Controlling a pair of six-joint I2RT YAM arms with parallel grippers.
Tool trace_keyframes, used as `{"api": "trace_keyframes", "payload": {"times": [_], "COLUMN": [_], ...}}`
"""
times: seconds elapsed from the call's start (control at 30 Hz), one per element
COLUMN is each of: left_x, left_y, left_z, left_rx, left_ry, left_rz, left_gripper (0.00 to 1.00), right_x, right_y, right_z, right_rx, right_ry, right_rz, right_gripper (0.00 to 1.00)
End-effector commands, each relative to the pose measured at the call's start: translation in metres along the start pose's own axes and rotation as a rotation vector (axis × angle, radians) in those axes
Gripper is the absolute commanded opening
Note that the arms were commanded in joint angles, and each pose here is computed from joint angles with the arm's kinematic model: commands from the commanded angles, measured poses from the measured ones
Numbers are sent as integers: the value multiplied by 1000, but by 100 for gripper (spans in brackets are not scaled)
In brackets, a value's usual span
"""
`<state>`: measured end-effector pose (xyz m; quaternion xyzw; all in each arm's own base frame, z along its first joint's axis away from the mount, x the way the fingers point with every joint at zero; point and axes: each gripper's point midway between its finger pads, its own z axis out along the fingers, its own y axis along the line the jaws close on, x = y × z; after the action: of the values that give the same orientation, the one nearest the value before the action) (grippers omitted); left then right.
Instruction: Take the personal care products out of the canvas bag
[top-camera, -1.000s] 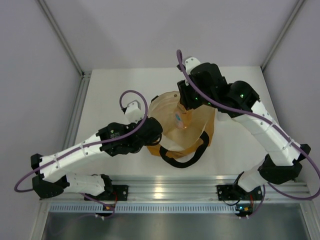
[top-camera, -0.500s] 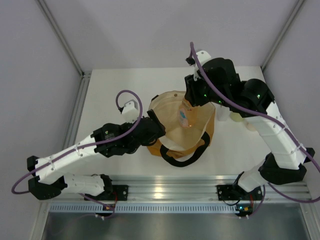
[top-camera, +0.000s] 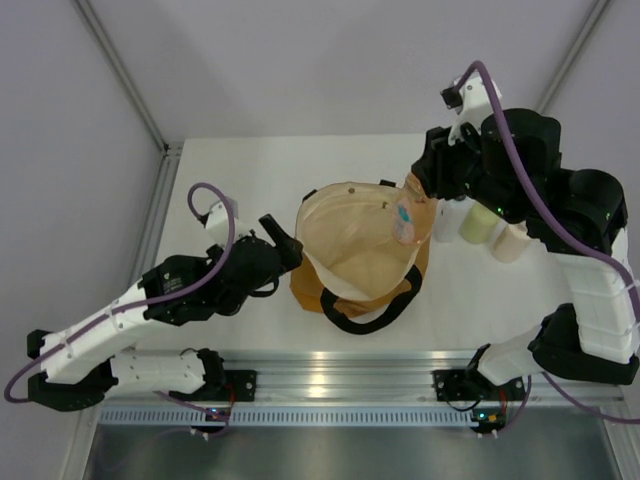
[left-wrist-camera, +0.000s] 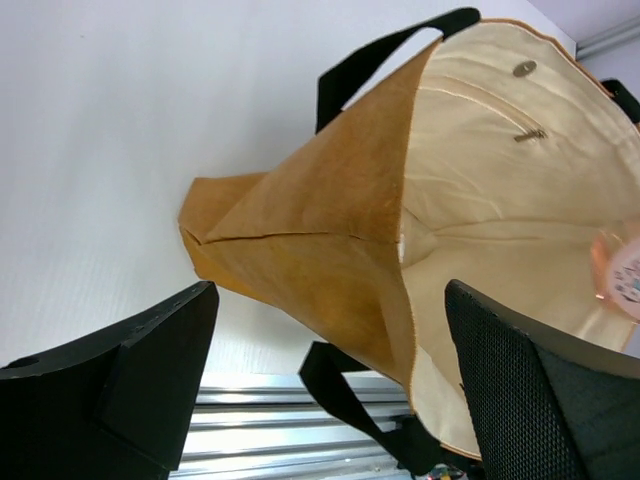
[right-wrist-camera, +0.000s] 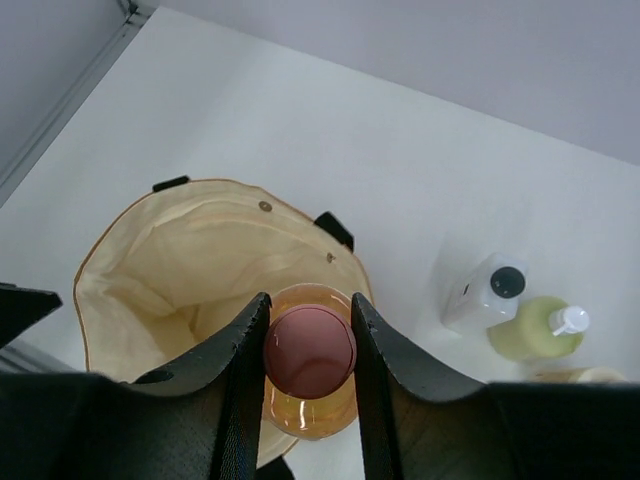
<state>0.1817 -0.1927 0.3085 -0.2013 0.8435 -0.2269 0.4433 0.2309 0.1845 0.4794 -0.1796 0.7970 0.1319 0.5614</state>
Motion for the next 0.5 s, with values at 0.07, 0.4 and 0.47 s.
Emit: {"api": "trace_keyframes", "payload": {"times": [0.07, 0.4, 0.47], "left_x": [-11, 11, 12], "left_y": [32, 51, 52], "left_z": [0, 9, 10], "left_rx": [-80, -137, -140], "left_ry": [-72, -26, -25], "left_rz": [52, 88, 93], "left_gripper": [99, 99, 99], "right_x": [-73, -83, -75], "right_y": [-44, -92, -99], "right_z": [-55, -85, -83], "right_rx": [128, 352, 399], "right_ry": [-306, -376, -351], "right_rz": [113, 108, 94], "right_gripper": [0, 0, 0]}}
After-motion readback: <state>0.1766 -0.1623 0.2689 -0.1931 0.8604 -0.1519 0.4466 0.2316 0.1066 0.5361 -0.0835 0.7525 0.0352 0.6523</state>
